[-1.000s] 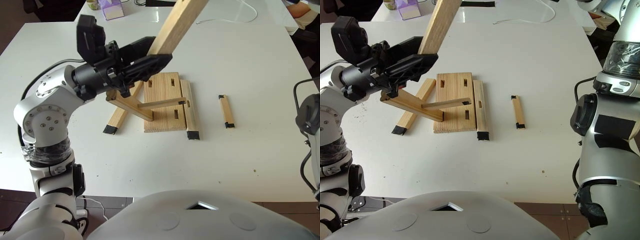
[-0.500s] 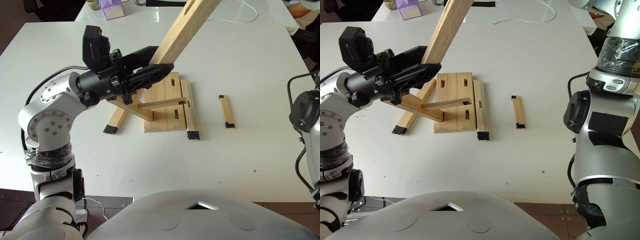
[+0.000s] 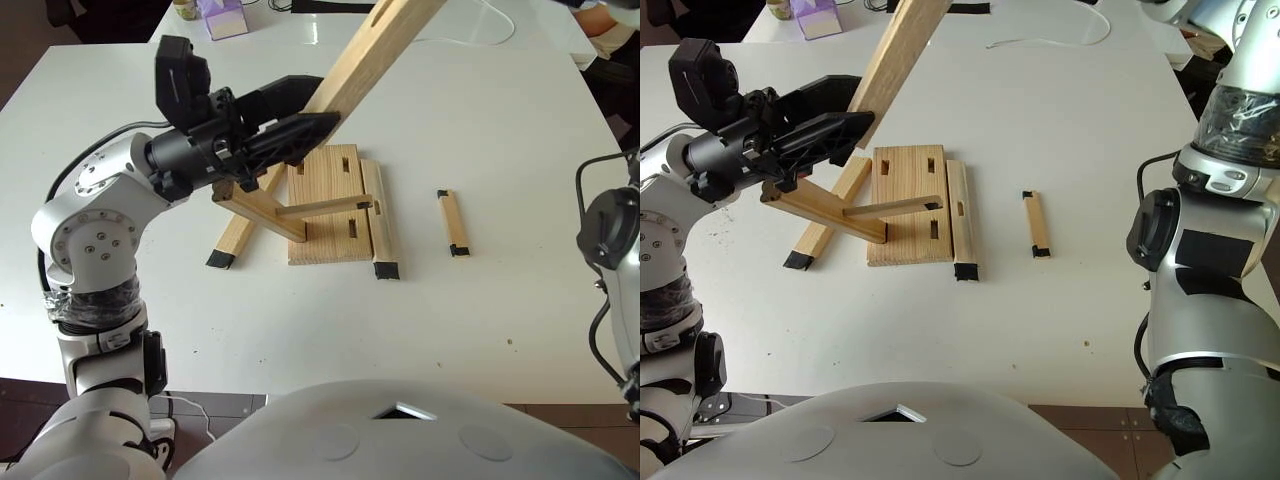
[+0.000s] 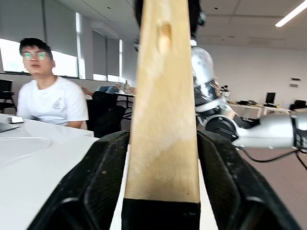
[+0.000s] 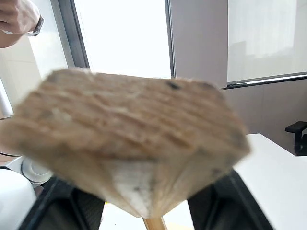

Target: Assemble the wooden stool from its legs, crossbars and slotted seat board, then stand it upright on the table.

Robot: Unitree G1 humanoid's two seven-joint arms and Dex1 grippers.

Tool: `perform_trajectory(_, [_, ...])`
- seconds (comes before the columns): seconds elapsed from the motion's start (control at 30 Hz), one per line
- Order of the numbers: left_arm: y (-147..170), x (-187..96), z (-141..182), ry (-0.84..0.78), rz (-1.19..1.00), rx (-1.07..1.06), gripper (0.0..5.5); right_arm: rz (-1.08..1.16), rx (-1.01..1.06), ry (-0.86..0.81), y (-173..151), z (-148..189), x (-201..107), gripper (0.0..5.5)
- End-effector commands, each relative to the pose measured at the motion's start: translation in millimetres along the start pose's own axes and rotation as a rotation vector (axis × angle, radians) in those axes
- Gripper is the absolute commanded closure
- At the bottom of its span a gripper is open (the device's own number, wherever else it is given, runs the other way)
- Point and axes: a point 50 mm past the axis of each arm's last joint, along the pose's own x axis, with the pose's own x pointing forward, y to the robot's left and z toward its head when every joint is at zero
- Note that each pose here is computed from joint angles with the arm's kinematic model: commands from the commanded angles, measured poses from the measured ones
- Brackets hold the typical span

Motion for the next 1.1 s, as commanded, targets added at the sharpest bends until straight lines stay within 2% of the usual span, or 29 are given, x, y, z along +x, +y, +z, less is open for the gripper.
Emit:
perform_trajectory(0.03, [13, -12, -2, 0.051, 0.134, 0.052, 2.54, -0.073, -0.065, -0.007, -5, -4, -7, 3.49])
perform_trajectory(0.13, [24, -37, 6, 0.023, 0.303, 0.123, 2.54, -0.188, -0.193, 0.101, -13, -25, -21, 3.49])
perform_trajectory(0.27, [39, -70, 25, -0.18, 0.603, 0.168, 2.54, -0.243, -0.246, 0.208, -13, -75, -30, 3.49])
perform_trajectory(0.37, [44, -78, 23, -0.294, 0.746, 0.127, 2.54, -0.261, -0.224, 0.193, -10, -100, -32, 3.49])
perform_trajectory(0.5, [47, -88, 5, -0.382, 0.901, 0.026, 2.54, -0.276, -0.245, 0.254, -4, -122, -37, 3.49])
perform_trajectory(0.77, [41, -87, -14, -0.404, 0.981, -0.046, 2.54, -0.2, -0.239, 0.335, 7, -127, -42, 3.49])
perform_trajectory(1.1, [38, -80, -26, -0.407, 0.992, -0.068, 2.54, -0.155, -0.214, 0.352, 9, -140, -37, 3.49])
